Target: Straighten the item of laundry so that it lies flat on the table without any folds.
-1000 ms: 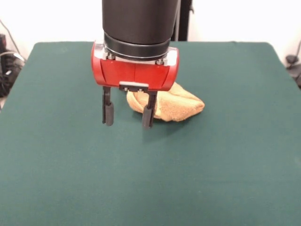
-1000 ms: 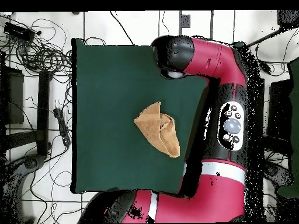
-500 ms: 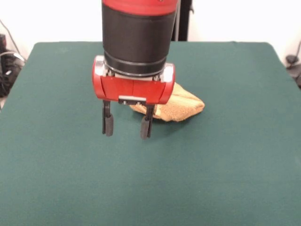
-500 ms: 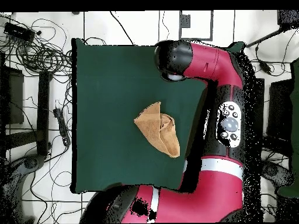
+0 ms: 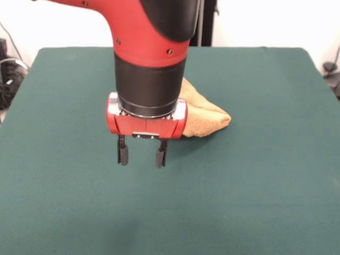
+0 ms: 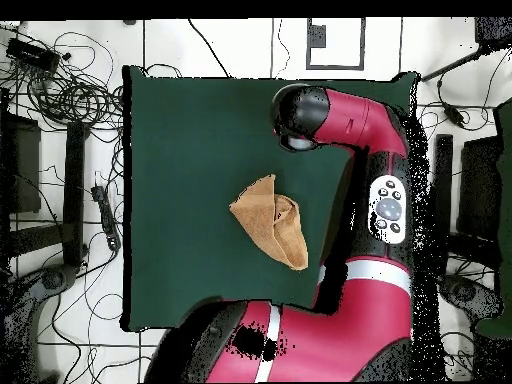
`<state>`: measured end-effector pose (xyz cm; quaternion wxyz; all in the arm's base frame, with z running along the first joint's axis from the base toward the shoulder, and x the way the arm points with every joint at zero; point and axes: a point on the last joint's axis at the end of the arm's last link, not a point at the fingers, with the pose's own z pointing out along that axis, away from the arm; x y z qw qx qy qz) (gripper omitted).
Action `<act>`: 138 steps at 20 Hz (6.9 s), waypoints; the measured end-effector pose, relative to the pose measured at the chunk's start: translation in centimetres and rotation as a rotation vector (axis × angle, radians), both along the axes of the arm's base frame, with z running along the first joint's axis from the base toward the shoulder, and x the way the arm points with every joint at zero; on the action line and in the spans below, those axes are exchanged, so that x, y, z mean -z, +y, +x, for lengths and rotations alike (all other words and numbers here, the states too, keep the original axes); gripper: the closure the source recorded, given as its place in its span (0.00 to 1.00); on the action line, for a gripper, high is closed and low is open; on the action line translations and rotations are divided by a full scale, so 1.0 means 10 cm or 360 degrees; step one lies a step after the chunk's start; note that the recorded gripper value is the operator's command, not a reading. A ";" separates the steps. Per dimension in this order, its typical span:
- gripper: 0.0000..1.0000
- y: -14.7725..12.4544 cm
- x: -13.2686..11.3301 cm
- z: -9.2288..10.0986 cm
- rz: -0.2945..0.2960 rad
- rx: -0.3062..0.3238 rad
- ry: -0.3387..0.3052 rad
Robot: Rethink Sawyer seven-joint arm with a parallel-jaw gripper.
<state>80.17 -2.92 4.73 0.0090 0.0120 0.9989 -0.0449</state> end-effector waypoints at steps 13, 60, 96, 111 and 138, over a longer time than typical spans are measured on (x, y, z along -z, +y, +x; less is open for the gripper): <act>0.00 -0.04 0.19 -0.11 0.0007 0.0009 0.0052; 0.00 0.48 0.19 -0.09 0.0024 -0.0079 0.0050; 0.00 0.33 -0.39 -0.42 0.0038 -0.0023 0.0091; 0.00 0.28 -0.43 -0.44 0.0036 -0.0013 0.0079; 0.00 -0.35 0.32 -0.45 -0.0010 0.0069 -0.0111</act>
